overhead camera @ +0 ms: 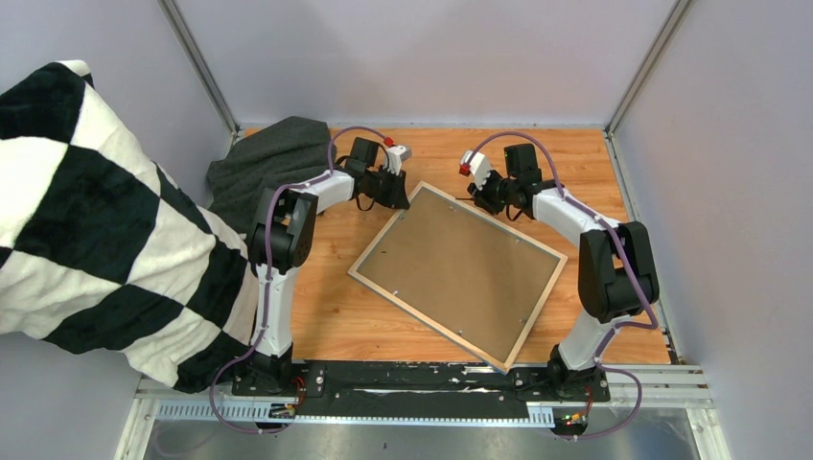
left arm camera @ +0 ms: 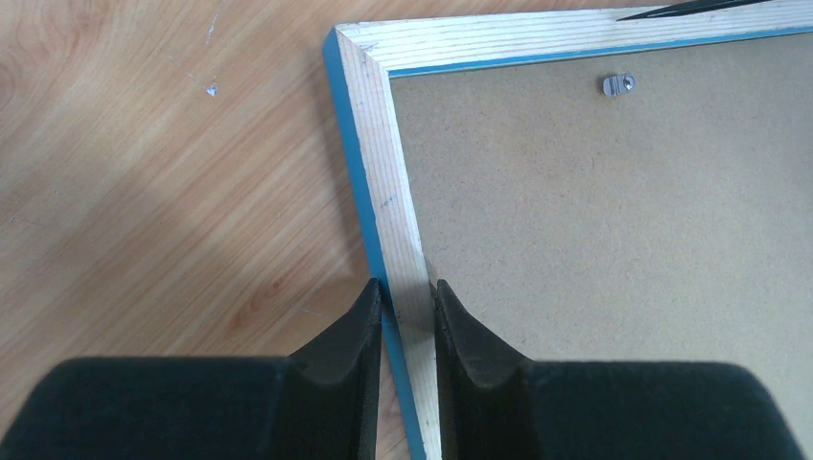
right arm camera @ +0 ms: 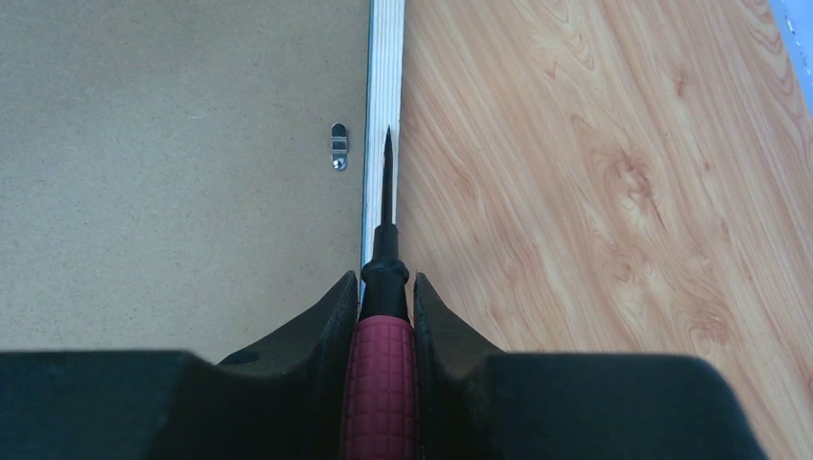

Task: Take the photo out of the frame
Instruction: Release the photo frame item from the photo frame.

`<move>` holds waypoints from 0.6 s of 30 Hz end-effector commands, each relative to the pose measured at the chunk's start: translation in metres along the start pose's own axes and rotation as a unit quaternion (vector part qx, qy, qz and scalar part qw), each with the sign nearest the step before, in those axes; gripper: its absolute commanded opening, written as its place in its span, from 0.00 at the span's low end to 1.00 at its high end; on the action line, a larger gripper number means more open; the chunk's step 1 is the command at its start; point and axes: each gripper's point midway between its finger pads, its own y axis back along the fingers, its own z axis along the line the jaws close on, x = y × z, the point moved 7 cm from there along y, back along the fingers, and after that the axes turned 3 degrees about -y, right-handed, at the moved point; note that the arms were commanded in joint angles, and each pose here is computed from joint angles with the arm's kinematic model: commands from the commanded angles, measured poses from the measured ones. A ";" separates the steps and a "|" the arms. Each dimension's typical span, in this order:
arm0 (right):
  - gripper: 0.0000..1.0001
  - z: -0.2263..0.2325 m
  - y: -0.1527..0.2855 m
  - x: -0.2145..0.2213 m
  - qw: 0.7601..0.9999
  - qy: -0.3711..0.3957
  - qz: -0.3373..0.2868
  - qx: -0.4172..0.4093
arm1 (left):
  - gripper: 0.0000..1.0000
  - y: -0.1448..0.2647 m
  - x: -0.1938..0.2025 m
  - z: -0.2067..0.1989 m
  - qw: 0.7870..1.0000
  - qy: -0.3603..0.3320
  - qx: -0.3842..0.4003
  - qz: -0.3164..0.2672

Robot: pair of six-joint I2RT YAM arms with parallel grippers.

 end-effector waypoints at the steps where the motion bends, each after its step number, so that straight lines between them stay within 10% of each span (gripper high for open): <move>1: 0.00 0.001 -0.001 0.000 1.000 -0.004 0.004 0.007 | 0.00 -0.019 0.067 -0.011 0.992 0.053 0.031 0.114; 18: 0.00 0.012 -0.004 0.005 1.000 -0.008 0.001 -0.029 | 0.00 -0.019 0.067 -0.011 0.992 0.053 0.031 0.114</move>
